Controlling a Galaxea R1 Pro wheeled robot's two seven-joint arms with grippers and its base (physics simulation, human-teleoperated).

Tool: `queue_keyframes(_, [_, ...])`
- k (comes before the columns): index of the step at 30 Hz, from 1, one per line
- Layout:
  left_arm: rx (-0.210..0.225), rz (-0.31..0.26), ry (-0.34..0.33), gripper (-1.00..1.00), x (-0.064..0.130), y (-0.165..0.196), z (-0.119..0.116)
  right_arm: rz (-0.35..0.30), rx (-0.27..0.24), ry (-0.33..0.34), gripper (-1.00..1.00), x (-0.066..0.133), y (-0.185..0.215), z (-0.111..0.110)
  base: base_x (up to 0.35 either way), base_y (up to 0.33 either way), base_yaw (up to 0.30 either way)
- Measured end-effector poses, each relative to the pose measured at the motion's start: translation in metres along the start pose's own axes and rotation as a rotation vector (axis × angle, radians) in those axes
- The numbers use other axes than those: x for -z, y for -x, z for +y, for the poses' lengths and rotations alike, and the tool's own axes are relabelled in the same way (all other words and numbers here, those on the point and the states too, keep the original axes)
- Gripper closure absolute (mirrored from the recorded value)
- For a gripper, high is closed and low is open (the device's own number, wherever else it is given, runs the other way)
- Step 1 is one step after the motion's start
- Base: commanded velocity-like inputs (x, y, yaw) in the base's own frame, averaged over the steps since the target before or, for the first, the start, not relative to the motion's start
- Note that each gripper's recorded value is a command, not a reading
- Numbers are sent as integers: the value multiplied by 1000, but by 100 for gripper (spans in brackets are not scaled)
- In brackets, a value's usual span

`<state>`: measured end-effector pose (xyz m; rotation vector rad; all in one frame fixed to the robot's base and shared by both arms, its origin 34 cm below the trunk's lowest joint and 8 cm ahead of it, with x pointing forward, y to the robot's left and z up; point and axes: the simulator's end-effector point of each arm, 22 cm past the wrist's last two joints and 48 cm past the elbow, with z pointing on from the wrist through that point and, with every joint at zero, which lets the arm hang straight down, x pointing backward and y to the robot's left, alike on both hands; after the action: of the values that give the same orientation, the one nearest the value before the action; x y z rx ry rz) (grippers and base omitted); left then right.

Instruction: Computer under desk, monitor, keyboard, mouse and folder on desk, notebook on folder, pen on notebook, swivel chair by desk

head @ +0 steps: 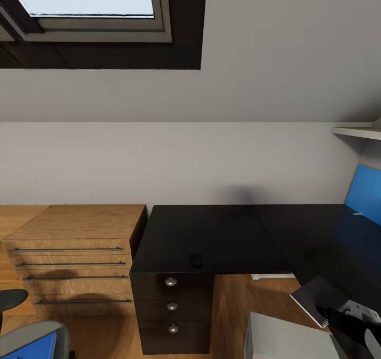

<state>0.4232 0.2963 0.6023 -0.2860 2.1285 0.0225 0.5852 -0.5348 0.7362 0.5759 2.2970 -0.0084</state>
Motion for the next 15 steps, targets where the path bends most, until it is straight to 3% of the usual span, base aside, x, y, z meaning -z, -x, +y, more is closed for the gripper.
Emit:
queue_keyframes(10, [0, 0, 0, -100, 0, 0, 0, -26, -1, 0, -100, 0, 5, -1, 0, 0, 0])
queue_keyframes(15, [0, 0, 0, -100, 0, 0, 0, -80, 12, -5, -100, 1, 17, -3, 0, 0, 0])
